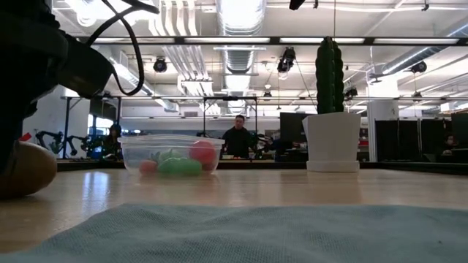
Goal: Pick and placing Produce into tupperware
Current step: Put the brown kiwi into the transparent bin
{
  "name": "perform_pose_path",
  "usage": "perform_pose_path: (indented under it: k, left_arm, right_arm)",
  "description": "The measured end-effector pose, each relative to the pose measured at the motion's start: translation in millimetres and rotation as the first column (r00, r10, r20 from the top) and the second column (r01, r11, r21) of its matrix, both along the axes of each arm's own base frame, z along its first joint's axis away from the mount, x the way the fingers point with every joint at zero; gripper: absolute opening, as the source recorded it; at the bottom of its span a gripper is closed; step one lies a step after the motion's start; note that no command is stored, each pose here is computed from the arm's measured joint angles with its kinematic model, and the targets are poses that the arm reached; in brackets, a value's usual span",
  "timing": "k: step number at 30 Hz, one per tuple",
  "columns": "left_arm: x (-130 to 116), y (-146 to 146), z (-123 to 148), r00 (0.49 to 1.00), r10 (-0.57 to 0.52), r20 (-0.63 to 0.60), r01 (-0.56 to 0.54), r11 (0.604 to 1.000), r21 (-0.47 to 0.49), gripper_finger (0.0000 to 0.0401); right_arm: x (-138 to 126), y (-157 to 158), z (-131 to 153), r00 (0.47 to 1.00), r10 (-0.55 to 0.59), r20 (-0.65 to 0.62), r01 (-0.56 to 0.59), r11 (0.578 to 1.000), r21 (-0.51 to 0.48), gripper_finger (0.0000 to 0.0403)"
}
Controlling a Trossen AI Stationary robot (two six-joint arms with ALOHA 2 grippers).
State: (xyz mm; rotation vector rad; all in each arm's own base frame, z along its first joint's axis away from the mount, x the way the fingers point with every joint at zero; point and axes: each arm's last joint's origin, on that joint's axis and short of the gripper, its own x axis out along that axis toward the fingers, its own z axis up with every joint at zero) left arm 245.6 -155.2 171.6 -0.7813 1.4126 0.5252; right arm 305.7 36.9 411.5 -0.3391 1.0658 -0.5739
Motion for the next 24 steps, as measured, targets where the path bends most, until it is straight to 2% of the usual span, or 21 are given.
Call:
perform_pose_path:
  k: [10,24]
  left_arm:
    - [2.6,3.1,-1.7,0.998,0.017,0.058,-0.022,0.996,0.089,0.0280]
    - [2.8,1.4,-4.2,0.999,0.003,0.037,-0.004,0.999,0.050,0.0278]
  right_arm:
    - [0.8,0.1,0.3,1.000,0.000,0.009,0.000,1.000,0.002,0.0325]
    - [1.7,0.3,0.6,1.000,0.002,0.018,-0.002,1.000,0.003,0.0325]
